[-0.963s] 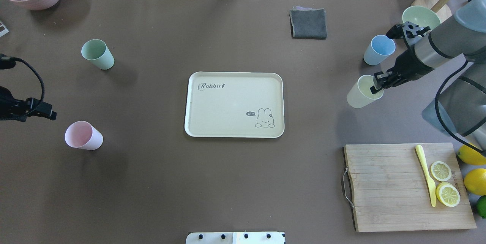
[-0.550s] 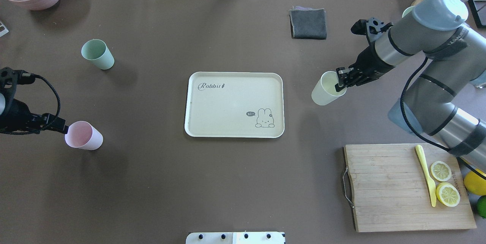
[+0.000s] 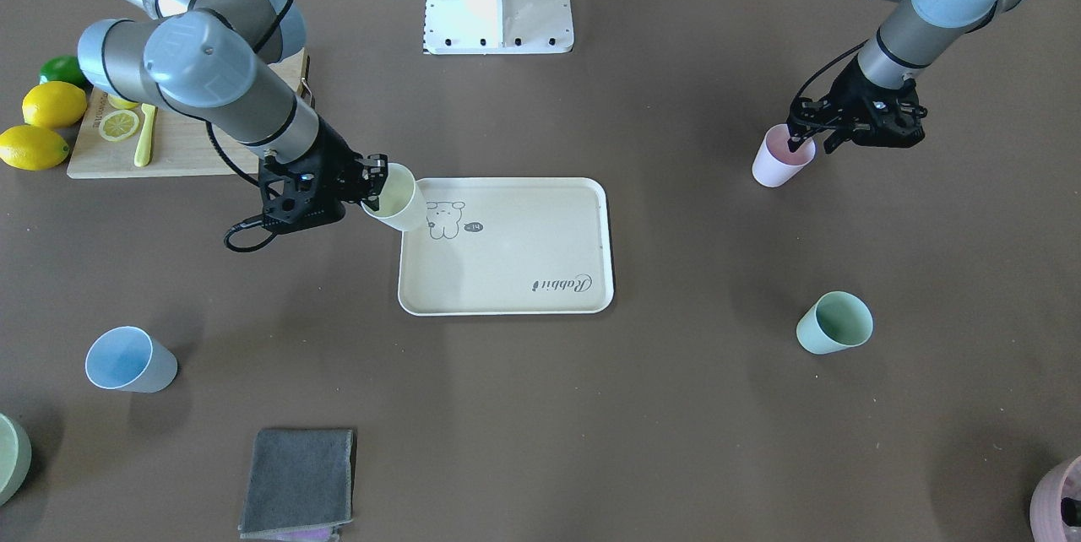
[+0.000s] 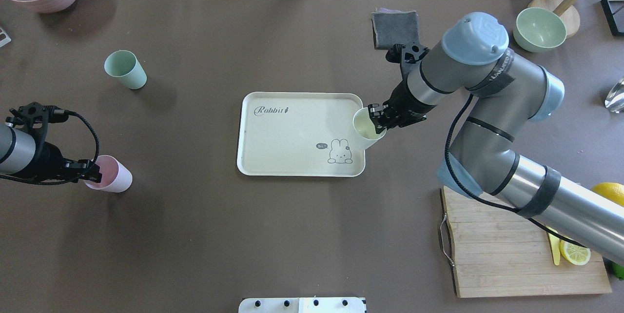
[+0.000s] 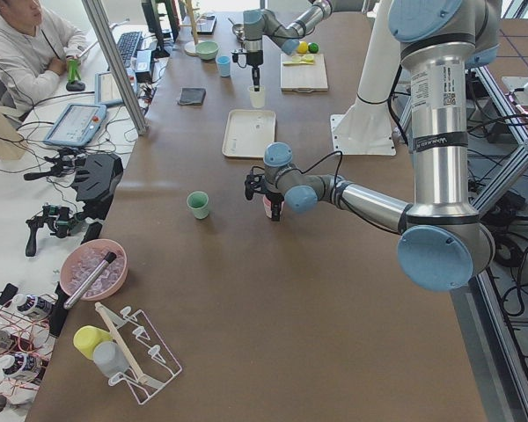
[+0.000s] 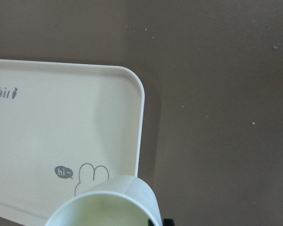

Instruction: Place all cups on tray

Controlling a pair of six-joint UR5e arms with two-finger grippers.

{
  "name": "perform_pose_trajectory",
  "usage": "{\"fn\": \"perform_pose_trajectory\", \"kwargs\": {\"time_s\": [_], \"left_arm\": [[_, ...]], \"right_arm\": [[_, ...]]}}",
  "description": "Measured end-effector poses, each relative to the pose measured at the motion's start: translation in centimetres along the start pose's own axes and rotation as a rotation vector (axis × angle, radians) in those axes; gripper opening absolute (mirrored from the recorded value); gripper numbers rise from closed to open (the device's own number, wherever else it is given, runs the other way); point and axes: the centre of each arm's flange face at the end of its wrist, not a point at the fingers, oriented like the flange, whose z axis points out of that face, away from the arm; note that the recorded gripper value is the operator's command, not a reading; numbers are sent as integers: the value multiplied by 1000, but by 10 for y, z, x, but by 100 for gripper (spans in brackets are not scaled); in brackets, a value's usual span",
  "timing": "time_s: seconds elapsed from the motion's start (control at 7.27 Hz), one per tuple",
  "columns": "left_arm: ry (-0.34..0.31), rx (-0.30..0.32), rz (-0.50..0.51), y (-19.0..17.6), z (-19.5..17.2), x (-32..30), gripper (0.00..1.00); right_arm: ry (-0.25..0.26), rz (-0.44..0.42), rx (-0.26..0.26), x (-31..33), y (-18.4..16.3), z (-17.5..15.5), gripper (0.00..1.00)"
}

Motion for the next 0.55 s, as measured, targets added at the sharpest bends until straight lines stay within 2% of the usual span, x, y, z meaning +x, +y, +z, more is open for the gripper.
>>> {"fn": "perform_pose_trajectory", "kwargs": {"time_s": [0.14, 0.28, 0.55], "left_arm": [[9, 2, 2, -1, 2, 4, 0], [22, 3, 7, -3, 0, 11, 0], [59, -14, 7, -15, -11, 35, 0]], "right_arm": [[15, -4, -2, -12, 6, 9, 0], [25, -8, -4, -18, 10, 15, 97], [42, 1, 5, -20, 10, 23, 100]]}}
